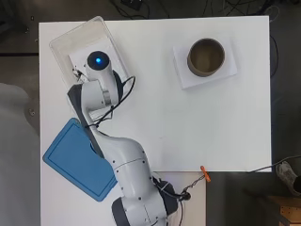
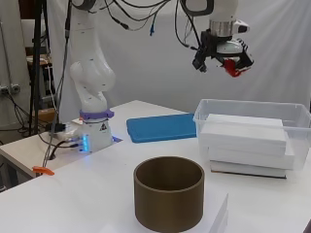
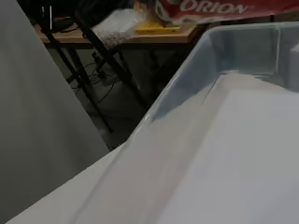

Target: Teleoperate dual arm-hand system to remove items from a box

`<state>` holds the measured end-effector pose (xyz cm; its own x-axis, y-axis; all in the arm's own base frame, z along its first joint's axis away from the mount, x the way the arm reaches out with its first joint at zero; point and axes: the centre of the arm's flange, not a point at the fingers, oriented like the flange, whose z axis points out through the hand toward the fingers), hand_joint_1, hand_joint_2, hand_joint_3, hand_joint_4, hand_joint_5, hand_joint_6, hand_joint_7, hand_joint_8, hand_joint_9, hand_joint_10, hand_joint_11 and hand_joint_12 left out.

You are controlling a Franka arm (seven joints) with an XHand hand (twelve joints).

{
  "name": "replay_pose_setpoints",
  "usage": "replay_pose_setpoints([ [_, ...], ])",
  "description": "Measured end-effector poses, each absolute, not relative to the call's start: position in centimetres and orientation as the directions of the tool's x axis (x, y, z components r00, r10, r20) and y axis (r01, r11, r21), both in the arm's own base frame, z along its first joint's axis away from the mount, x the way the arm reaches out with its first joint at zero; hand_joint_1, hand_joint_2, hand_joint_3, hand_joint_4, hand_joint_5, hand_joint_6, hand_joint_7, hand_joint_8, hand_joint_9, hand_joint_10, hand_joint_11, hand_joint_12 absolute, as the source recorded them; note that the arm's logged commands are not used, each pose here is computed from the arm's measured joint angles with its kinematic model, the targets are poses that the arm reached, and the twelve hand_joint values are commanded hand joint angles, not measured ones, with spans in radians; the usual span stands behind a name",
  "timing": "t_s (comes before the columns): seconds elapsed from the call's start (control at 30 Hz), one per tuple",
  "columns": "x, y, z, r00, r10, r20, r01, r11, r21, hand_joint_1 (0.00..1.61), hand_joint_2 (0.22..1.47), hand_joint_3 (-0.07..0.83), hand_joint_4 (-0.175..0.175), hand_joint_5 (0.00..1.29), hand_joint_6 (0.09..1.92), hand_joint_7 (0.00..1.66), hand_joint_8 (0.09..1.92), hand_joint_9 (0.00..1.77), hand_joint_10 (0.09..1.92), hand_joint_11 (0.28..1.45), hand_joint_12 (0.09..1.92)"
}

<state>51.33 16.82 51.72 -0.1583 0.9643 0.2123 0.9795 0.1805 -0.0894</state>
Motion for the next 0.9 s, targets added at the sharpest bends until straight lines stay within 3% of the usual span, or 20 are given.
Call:
replay_pose_setpoints([
  [0.03,51.5,17.1,52.5,-0.169,0.964,0.207,0.980,0.186,-0.067,1.04,1.15,-0.001,0.084,0.92,1.08,0.88,1.63,1.07,1.59,0.89,1.85],
  [0.07,52.3,15.3,53.0,-0.142,0.969,0.203,0.987,0.155,-0.047,1.11,1.16,0.000,-0.005,0.90,1.10,0.88,1.49,1.06,1.49,0.86,1.82],
  [0.1,53.7,11.7,53.3,-0.082,0.976,0.200,0.995,0.091,-0.032,1.16,1.16,0.000,-0.081,0.91,1.00,0.88,1.45,1.06,1.39,0.82,1.79],
  [0.13,54.9,7.4,53.3,-0.010,0.980,0.198,1.000,0.015,-0.025,1.20,1.17,0.000,-0.127,0.92,0.92,0.88,1.44,1.06,1.32,0.80,1.77],
  [0.2,56.3,-3.7,52.3,0.183,0.964,0.191,0.983,-0.181,-0.023,1.23,1.16,-0.001,-0.165,0.94,0.82,0.89,1.43,1.06,1.25,0.79,1.76],
  [0.27,55.1,-16.1,51.1,0.386,0.906,0.173,0.921,-0.389,-0.016,1.28,1.14,-0.001,-0.097,0.98,0.82,0.90,1.23,1.03,1.27,0.78,1.74],
  [0.37,52.3,-26.3,51.7,0.550,0.823,0.139,0.829,-0.558,0.025,1.35,1.11,0.000,-0.096,1.02,0.73,0.89,1.12,1.02,1.24,0.72,1.66],
  [0.4,52.1,-27.5,52.4,0.570,0.811,0.132,0.814,-0.579,0.041,1.36,1.11,0.000,-0.087,1.02,0.75,0.88,1.10,1.03,1.21,0.70,1.61],
  [0.47,51.9,-28.4,53.3,0.598,0.794,0.107,0.793,-0.606,0.067,1.37,1.11,0.001,-0.144,0.99,0.79,0.86,1.15,1.02,1.18,0.67,1.55],
  [0.53,51.9,-28.9,53.0,0.622,0.779,0.075,0.775,-0.627,0.082,1.37,1.12,0.001,-0.168,0.98,0.80,0.84,1.19,1.00,1.17,0.66,1.53],
  [0.7,53.4,-29.4,51.2,0.637,0.770,0.042,0.766,-0.638,0.076,1.36,1.15,0.001,-0.175,0.91,0.88,0.76,1.47,0.98,1.09,0.67,1.59],
  [0.83,55.4,-29.5,49.3,0.658,0.753,0.003,0.751,-0.657,0.064,1.36,1.15,0.000,-0.175,0.91,0.91,0.74,1.59,0.98,1.00,0.69,1.65],
  [0.9,56.8,-29.4,48.3,0.654,0.757,-0.017,0.756,-0.652,0.058,1.36,1.17,0.003,-0.175,0.89,0.96,0.70,1.65,0.96,1.05,0.73,1.72],
])
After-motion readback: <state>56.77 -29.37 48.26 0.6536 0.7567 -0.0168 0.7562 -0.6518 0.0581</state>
